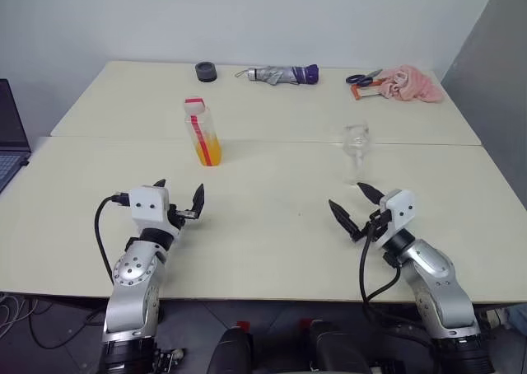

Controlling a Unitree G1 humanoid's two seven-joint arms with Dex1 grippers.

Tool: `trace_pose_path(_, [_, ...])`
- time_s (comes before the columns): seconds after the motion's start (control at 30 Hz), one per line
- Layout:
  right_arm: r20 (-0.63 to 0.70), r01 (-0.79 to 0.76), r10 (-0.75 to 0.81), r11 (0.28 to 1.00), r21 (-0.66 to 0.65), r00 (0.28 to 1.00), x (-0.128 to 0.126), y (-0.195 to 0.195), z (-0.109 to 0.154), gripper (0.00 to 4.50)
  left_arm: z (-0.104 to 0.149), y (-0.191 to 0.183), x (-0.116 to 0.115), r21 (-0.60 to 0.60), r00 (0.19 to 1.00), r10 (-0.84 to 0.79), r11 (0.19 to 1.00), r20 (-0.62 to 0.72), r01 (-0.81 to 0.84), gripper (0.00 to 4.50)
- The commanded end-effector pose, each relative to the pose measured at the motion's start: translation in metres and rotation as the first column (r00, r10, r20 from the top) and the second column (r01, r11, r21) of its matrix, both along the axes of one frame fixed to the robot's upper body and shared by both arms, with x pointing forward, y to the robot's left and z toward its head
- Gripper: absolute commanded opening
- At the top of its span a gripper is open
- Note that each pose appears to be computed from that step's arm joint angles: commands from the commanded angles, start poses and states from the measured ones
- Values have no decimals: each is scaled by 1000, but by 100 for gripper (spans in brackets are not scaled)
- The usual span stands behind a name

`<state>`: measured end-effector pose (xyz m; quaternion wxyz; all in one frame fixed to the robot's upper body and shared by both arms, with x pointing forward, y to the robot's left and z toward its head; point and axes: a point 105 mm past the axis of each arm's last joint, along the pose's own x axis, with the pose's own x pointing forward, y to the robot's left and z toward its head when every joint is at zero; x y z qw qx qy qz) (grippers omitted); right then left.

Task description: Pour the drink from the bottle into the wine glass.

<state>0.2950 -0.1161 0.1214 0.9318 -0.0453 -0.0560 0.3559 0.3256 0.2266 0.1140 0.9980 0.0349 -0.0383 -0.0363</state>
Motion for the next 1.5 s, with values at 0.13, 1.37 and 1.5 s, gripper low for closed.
trace_pose_path(0.13, [15,-243,245,968,-53,970,-17,35,27,450,27,-17,14,13,997,-74,997,28,74,448])
trace_pose_path(1.37, [43,-276,276,961,-4,960,-8,56,50,450,76,-12,92,29,996,-5,1000,84,2,448])
trace_pose_path(1.5, [34,-340,341,940,-37,939,-13,61,51,450,78,-14,98,26,996,-11,1000,84,9,448])
